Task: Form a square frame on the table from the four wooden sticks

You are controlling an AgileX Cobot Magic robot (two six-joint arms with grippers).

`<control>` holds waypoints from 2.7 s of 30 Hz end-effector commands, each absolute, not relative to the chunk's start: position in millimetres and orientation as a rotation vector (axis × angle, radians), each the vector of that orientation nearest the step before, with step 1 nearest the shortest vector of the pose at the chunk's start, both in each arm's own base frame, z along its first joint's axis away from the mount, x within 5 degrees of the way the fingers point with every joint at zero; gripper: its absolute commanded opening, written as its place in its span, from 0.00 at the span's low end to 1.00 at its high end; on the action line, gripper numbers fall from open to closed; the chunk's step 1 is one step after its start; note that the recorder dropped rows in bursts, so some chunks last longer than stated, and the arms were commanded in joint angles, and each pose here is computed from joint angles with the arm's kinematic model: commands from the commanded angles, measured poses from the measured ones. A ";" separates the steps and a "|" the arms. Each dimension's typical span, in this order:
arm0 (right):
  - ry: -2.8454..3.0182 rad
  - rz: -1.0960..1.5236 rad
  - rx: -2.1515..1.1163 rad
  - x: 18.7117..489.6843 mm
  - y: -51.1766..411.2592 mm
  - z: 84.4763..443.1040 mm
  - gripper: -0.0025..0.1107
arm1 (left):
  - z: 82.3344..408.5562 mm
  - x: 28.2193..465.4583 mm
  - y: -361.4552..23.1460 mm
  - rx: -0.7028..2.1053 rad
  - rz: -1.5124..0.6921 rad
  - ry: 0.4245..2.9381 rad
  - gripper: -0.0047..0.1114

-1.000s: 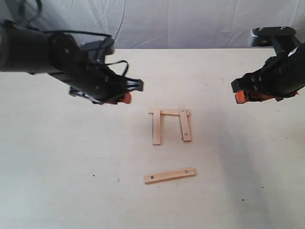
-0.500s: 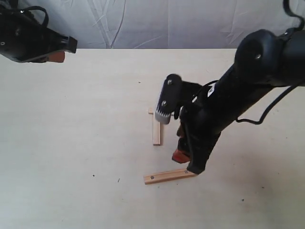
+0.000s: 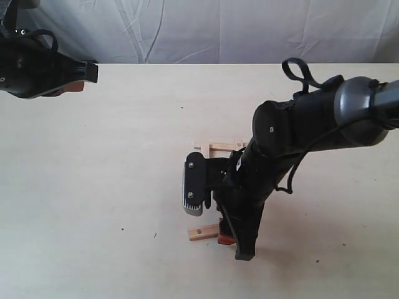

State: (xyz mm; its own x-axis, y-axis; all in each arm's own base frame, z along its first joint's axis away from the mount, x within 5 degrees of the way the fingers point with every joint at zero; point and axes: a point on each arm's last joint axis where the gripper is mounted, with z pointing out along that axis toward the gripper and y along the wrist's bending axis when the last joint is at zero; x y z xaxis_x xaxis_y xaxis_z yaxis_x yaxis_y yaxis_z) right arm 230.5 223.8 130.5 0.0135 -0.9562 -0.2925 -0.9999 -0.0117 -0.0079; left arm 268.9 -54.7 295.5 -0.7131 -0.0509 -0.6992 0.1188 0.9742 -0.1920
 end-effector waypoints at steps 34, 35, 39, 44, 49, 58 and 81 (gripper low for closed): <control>1.909 0.024 -2.098 304.5 217.4 123.3 0.02 | 301.4 270.9 -57.1 0.004 -0.330 2.277 0.04; 1.918 0.025 -2.086 304.9 217.7 122.5 0.02 | 301.4 270.9 -57.1 0.004 -0.330 2.277 0.04; 1.975 0.049 -1.997 306.4 219.9 121.7 0.02 | 301.8 271.2 -57.1 0.003 -0.330 2.272 0.04; 2.003 0.061 -1.965 306.4 220.3 121.8 0.12 | 301.8 271.2 -57.1 0.003 -0.330 2.272 0.04; 1.999 0.060 -1.952 306.4 220.3 126.2 0.43 | 302.0 271.2 -57.5 -0.007 -0.342 2.271 0.04; 2.253 0.173 -1.355 307.9 201.1 215.4 0.42 | 300.9 270.2 -57.6 0.008 -0.336 2.287 0.04; 1.856 0.172 -0.360 125.9 39.1 292.6 0.03 | 310.0 99.0 -18.4 0.085 -0.204 1.626 0.04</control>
